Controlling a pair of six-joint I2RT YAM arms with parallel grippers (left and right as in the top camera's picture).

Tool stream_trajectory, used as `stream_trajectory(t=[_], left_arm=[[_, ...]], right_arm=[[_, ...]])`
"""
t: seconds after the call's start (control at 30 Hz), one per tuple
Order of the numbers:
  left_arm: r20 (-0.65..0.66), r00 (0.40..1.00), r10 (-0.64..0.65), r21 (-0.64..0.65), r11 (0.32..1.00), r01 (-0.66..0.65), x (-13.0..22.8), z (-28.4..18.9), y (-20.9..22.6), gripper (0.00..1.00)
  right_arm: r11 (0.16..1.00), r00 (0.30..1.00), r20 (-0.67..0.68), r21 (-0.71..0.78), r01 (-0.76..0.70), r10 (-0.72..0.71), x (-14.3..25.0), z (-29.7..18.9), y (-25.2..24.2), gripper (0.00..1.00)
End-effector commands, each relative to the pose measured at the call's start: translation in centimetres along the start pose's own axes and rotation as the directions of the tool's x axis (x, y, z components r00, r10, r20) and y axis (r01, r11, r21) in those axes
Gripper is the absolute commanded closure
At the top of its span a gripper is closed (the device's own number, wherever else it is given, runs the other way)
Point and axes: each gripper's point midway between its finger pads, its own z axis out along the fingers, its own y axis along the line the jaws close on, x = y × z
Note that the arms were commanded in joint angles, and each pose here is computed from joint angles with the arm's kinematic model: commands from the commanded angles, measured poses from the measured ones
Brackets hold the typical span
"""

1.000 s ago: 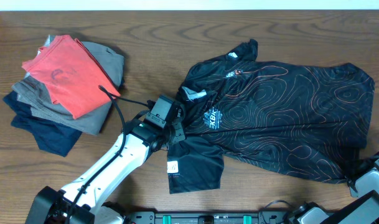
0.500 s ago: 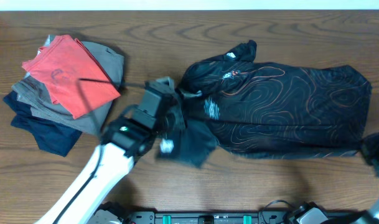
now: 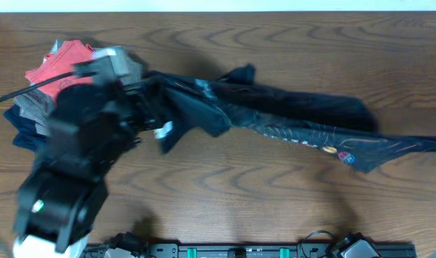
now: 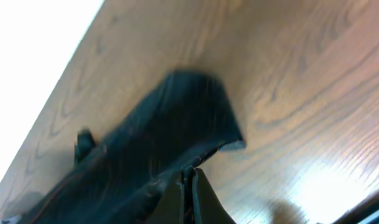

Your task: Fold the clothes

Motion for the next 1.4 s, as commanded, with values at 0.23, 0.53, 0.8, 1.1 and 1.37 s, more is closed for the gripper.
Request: stream_trajectory(t=[0.23, 0.53, 0.8, 1.1, 1.37], left_arm=[[0.032, 0.998, 0.063, -0.022, 0.998, -0.062, -1.4, -0.4, 0.2, 0.94], [-0.187, 0.977, 0.098, -0.123, 0.985, -0.122, 2.2, 11.9, 4.2, 0.94], [-0.077, 0.989, 0.124, -0.117, 0.984, -0.132, -2.5, 23.2, 5.9, 0.94], [0.383, 0.915, 0.130, 0.007, 0.990, -0.144, -21.8, 17.6, -1.6, 0.94], [0.174, 0.978, 0.117, 0.090, 0.987, -0.134, -18.7, 15.2, -2.5, 0.94]], right_arm=[[0.970, 0.969, 0.095, -0.063, 0.236, -0.230, -1.7, -2.2, 4.6, 0.99], [0.900, 0.908, -0.004, -0.136, 0.414, -0.418, -3.6, 7.6, 10.1, 0.99], [0.907, 0.920, 0.244, -0.221, 0.359, -0.306, -11.6, 14.9, 16.4, 0.99], [0.891, 0.763, 0.632, -0.257, 0.374, -0.138, -22.1, 2.5, 19.5, 0.99], [0.961, 0.815, 0.562, -0.118, 0.249, -0.142, -22.2, 2.3, 14.0, 0.99]])
